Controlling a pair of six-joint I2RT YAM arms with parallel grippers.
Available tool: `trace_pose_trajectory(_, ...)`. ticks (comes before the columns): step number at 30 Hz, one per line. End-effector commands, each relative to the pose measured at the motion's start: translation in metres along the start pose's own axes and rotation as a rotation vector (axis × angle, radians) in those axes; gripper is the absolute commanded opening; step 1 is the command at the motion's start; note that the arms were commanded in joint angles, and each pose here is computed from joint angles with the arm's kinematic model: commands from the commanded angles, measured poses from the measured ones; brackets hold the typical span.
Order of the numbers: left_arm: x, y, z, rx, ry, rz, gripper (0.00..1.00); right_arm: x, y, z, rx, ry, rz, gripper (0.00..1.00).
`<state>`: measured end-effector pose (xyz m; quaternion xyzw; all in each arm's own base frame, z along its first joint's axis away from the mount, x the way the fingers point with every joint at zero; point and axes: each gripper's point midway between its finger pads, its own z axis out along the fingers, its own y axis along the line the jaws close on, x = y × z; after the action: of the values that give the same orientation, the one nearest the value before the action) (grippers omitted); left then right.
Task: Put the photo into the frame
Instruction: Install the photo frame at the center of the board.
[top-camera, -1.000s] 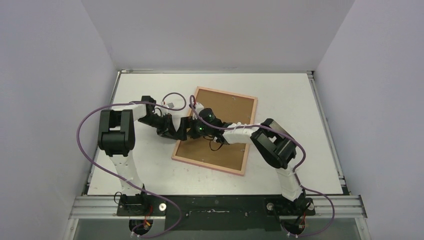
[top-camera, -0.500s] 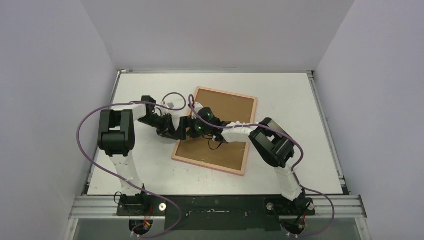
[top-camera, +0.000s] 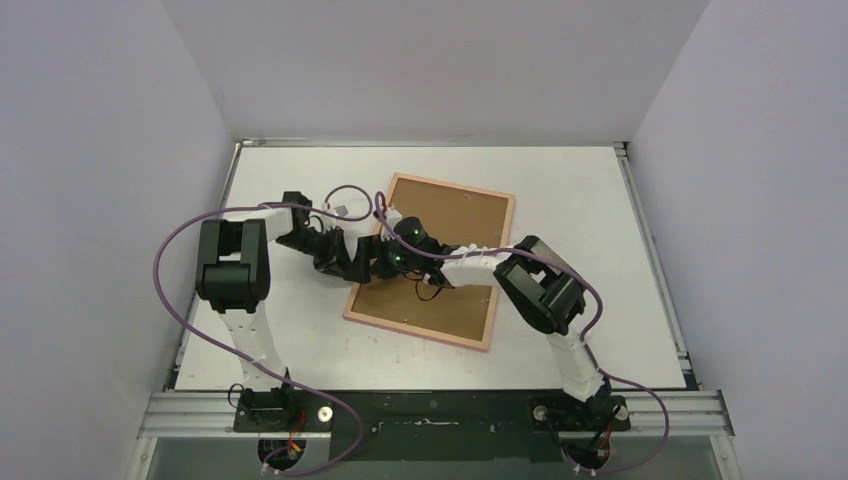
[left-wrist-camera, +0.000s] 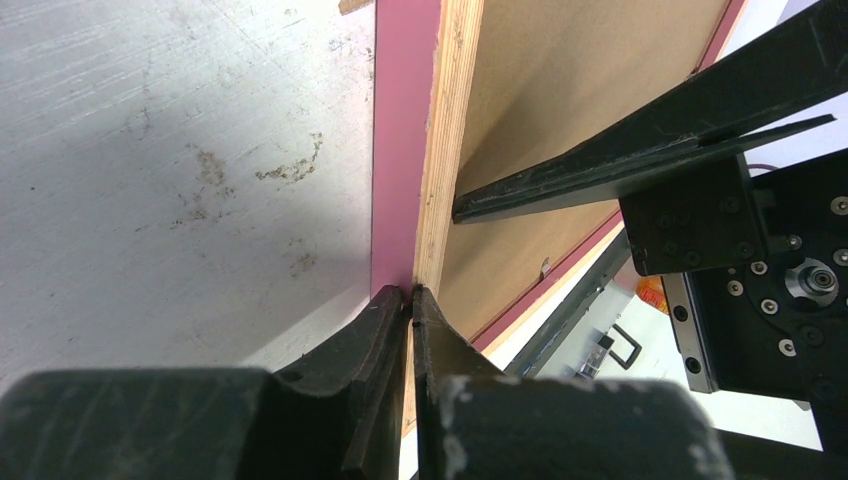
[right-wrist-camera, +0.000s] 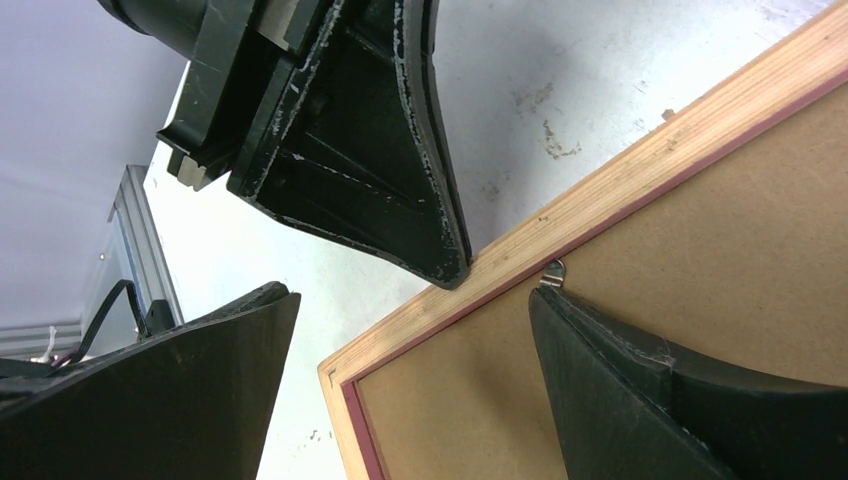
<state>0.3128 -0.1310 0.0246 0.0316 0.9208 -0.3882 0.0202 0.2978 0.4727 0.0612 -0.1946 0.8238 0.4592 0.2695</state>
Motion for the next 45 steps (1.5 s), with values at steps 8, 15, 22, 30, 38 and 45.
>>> trace_pose_trajectory(8,-0.002,0.014,0.005,-0.067,-0.007,0.043,0.04,-0.023,0.012,-0.004,-0.032,-0.058,-0.063,0.9)
trace_pose_trajectory(15,-0.001,0.012,0.005,-0.065,-0.007,0.046,0.04,-0.051,0.006,-0.02,-0.01,-0.105,-0.088,0.9)
trace_pose_trajectory(22,-0.002,0.011,0.005,-0.061,-0.008,0.046,0.04,-0.042,-0.008,-0.011,0.013,-0.075,-0.074,0.9)
trace_pose_trajectory(30,-0.001,0.012,0.006,-0.06,-0.006,0.044,0.04,-0.022,-0.001,0.003,-0.022,-0.036,-0.058,0.9)
trace_pose_trajectory(38,-0.001,0.013,0.007,-0.061,-0.006,0.043,0.04,-0.011,0.005,0.007,-0.042,-0.015,-0.041,0.9)
trace_pose_trajectory(45,0.0,0.013,0.007,-0.06,-0.004,0.042,0.04,-0.003,0.007,0.01,-0.055,0.014,-0.042,0.9)
